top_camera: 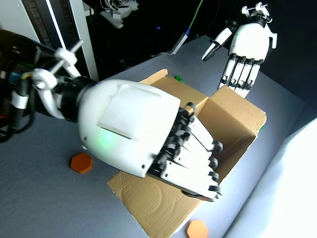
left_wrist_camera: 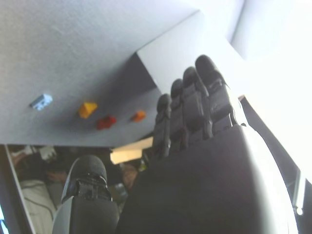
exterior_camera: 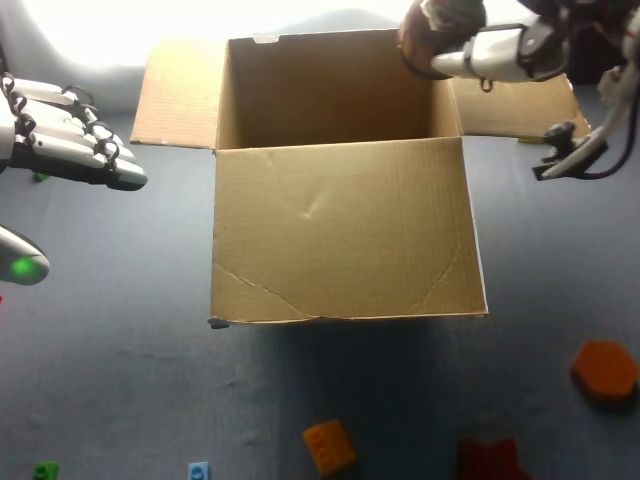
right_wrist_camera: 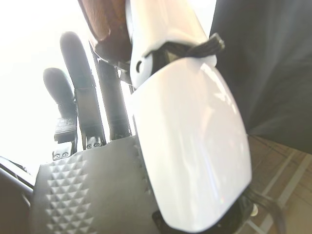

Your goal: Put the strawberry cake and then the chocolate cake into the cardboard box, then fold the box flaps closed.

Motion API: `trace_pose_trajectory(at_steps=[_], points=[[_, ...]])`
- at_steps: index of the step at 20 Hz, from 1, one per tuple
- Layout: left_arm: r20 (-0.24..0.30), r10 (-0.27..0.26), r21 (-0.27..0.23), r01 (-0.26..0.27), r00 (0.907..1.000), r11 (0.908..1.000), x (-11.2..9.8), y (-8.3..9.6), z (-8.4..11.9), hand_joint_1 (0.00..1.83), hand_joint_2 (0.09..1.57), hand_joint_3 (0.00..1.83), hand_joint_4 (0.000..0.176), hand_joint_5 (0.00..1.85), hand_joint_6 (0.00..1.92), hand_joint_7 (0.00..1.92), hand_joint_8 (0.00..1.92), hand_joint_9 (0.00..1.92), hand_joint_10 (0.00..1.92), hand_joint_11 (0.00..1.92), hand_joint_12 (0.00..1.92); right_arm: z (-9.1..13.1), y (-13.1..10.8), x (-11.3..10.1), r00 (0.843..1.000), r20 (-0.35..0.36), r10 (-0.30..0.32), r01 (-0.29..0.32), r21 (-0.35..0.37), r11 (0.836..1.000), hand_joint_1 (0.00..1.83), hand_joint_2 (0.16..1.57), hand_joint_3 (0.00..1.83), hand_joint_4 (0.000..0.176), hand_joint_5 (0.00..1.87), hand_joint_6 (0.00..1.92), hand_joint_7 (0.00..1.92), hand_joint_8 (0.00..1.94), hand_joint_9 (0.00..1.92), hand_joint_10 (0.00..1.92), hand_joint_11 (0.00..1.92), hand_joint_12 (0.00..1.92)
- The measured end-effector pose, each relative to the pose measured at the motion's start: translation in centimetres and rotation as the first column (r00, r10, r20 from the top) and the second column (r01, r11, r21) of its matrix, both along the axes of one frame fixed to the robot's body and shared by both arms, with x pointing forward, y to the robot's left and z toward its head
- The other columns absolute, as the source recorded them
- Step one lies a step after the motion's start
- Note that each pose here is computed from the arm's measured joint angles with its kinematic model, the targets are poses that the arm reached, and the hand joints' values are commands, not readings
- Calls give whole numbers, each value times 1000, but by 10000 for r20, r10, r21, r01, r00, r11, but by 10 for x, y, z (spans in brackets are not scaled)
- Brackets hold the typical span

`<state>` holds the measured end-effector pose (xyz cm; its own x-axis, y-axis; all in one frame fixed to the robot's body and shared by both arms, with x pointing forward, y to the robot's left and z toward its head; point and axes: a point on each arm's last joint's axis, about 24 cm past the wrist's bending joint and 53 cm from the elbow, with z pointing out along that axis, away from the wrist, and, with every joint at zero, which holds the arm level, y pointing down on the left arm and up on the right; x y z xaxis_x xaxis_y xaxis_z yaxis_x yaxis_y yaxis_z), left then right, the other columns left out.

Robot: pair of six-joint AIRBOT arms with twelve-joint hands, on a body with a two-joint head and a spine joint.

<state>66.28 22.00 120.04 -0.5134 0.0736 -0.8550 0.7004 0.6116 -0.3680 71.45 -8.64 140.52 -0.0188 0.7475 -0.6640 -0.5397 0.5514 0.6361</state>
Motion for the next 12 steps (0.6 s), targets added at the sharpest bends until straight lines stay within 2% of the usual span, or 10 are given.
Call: trace_pose_trajectory(at_steps=[1, 5, 7, 8, 12], points=[[-6, 8, -20, -8, 10000, 10000, 0, 0, 0, 0, 1119, 0, 18, 158, 5, 209, 6, 195, 7, 0, 676, 0, 5, 2, 10000, -12, 53, -53, 23, 10000, 1212, 1161, 0, 0, 993, 893, 812, 1368, 516, 1378, 175, 1920], [-10, 131, 10, -131, 9999, 9999, 3, 4, -1, 0, 1135, 1, 28, 139, 2, 203, 3, 191, 4, 0, 671, -6, 23, 6, 9988, -234, 437, -438, -60, 9990, 1202, 1162, 0, 0, 954, 966, 843, 1310, 558, 1316, 170, 1918], [-32, 108, 29, -108, 9999, 9999, 2, 4, -2, 0, 1134, 0, 32, 129, 3, 188, 4, 179, 4, 0, 619, -9, 32, 4, 9977, -200, 643, -651, -457, 9968, 1208, 1159, 0, 0, 974, 927, 837, 1328, 560, 1320, 180, 1911], [-94, 117, 24, -117, 9999, 9999, 1, 5, -3, 0, 1131, 0, 32, 130, 2, 193, 3, 184, 5, 0, 642, -11, 40, 2, 9971, 12, 763, -759, -916, 9929, 1206, 1160, 1, 0, 975, 934, 827, 1330, 549, 1315, 170, 1905], [-105, 113, 12, -113, 9999, 9999, 1, 4, -4, 0, 1136, 1, 34, 135, 4, 198, 2, 186, 2, 0, 664, -13, 57, 6, 9950, 92, 995, -973, -1357, 9860, 1196, 1183, 3, 0, 911, 988, 807, 1398, 503, 1367, 144, 1921]])
